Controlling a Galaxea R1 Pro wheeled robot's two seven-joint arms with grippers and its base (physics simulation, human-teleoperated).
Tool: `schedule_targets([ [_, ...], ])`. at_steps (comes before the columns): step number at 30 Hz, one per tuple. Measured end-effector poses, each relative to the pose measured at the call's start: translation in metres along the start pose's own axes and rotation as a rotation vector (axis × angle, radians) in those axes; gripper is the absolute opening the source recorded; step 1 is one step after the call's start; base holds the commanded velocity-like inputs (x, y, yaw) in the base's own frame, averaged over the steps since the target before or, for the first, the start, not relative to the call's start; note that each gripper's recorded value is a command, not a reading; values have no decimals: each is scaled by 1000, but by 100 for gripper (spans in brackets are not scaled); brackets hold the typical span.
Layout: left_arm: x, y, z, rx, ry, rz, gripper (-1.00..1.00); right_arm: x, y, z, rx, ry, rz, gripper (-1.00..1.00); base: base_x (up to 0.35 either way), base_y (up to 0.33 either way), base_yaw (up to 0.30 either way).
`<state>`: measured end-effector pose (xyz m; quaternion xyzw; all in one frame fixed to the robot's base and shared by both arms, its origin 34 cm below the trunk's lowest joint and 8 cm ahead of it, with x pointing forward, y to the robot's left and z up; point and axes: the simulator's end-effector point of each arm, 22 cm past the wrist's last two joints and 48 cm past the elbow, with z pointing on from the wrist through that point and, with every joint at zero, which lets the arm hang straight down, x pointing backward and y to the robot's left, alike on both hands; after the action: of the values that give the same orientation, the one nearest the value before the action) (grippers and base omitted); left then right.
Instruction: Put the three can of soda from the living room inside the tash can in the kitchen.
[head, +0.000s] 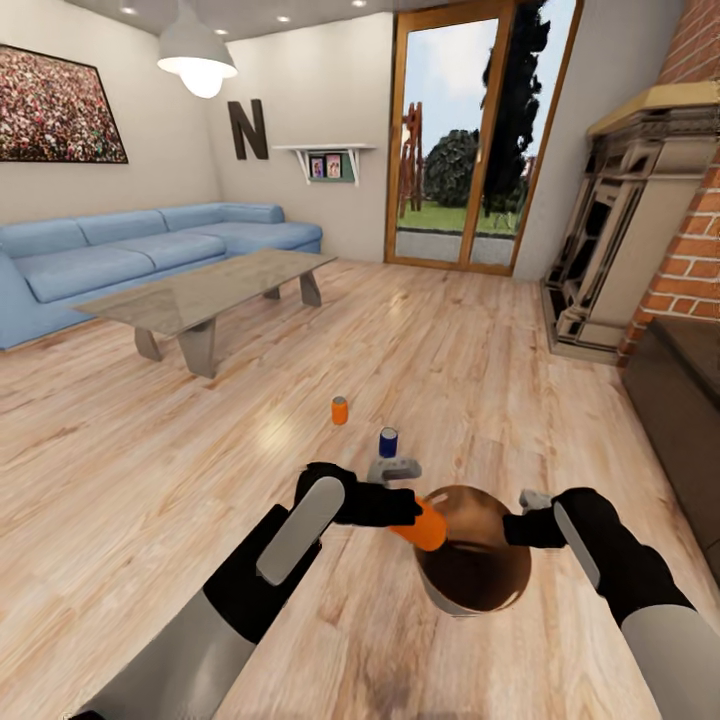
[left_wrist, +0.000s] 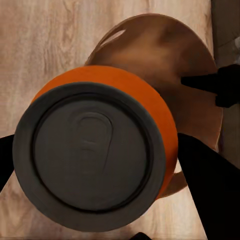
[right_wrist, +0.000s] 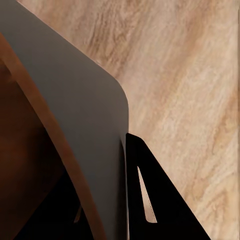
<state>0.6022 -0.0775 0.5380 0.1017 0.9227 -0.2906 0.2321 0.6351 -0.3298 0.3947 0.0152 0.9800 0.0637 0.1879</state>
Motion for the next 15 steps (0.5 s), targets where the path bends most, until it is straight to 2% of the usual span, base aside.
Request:
schedule_targets([
  [1,2,1,4,7,13,-24,-100,-3,2,-3,1,-11,-11,-100,0,0,0],
  [3,3,0,4,6,19,-32,-100,-8,4,-9,18,-27,-42,-100,0,0,0],
  [4,4,3,4,-4,22,-30,-100,-9,10,-11,27,-30,-78,-100,0,0,0],
  [10,0,7,-4,-44,8,4,-100,-10,63,-16,-75,-41,-112,-100,0,0,0],
  [15,1,0,-6,-47,3,31,-100,-11,89,-18,-99,-49,-134,-100,0,0,0],
])
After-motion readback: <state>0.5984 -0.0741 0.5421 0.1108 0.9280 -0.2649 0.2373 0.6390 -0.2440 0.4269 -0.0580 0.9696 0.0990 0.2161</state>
